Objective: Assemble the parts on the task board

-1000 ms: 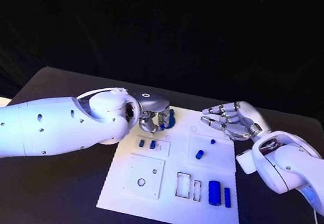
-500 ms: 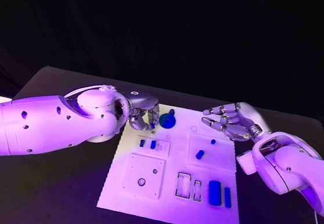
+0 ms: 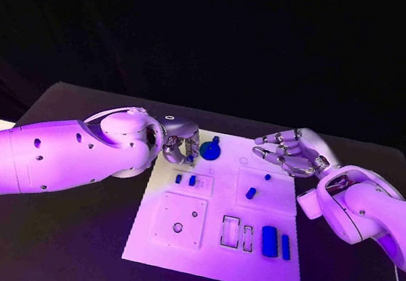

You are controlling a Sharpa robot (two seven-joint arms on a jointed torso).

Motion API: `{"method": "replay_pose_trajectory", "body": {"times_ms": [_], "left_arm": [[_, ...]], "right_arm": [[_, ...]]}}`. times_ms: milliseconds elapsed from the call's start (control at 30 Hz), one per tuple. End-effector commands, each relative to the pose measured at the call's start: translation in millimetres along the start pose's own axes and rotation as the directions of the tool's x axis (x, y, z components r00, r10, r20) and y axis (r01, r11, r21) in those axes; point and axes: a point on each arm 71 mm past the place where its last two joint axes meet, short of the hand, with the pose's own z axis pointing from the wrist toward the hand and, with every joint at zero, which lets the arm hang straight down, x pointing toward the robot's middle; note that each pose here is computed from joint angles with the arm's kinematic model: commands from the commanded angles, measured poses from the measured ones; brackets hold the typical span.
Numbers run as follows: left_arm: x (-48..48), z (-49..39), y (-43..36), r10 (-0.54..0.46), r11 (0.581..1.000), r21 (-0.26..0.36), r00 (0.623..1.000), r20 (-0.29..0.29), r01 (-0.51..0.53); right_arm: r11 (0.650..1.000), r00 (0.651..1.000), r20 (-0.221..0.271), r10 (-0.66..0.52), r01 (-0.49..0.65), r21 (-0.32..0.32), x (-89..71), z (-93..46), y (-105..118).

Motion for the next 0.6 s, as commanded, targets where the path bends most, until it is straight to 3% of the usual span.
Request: {"method": "replay_pose_trajectory", "body": {"times_ms": [33,600], "left_arm": [[3.0,1.1,-1.7,-0.004,1.0,0.005,1.0,-0.019,0.004],[11.2,4.3,-2.6,0.03,1.0,0.0,0.999,-0.038,-0.03]], "right_arm": [[1.0,1.0,-0.014,-0.004,0.004,-0.014,1.7,0.1,1.1],[1.0,1.0,-0.016,-0.004,0.004,-0.015,1.9,-0.2,1.3]]}}
